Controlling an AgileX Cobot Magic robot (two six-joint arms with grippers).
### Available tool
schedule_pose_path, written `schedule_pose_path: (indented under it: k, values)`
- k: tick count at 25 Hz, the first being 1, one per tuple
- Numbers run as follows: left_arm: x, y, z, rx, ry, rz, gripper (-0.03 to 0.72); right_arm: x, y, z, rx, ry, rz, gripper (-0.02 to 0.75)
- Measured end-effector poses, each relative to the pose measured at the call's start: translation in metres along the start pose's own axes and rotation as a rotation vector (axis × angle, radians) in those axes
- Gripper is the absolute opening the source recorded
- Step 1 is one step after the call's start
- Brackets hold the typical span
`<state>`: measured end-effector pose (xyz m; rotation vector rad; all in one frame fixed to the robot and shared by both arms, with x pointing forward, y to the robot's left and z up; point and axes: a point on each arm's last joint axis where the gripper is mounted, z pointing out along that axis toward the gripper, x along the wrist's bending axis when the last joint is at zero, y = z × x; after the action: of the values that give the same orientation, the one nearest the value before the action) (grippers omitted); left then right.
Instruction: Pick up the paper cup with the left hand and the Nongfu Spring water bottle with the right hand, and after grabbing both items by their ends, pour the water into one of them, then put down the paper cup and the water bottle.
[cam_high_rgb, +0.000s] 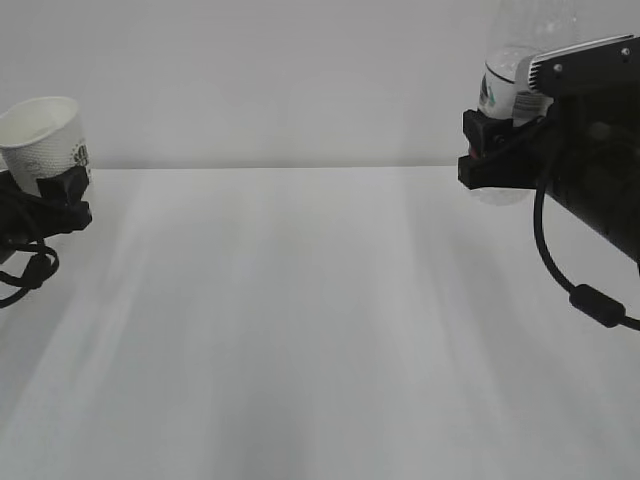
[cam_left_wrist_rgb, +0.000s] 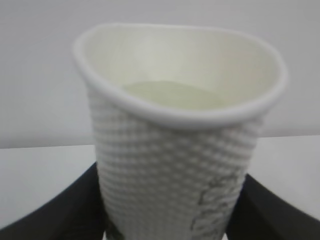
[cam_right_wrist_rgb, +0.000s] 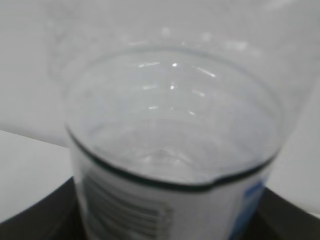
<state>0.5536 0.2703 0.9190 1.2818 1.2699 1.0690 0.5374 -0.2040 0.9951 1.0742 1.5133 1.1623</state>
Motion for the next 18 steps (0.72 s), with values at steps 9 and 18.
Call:
schedule_pose_path:
  k: [9,18]
  values:
    - [0.0,-0.015,0.03,0.011,0.003,0.0,0.468,-0.001,0.002,0.0,-0.025,-0.008,0.0,0.476]
    - [0.001,-0.036,0.049,0.041,0.005,0.002,0.468,-0.001,0.002,0.0,-0.025,-0.008,0.0,0.476]
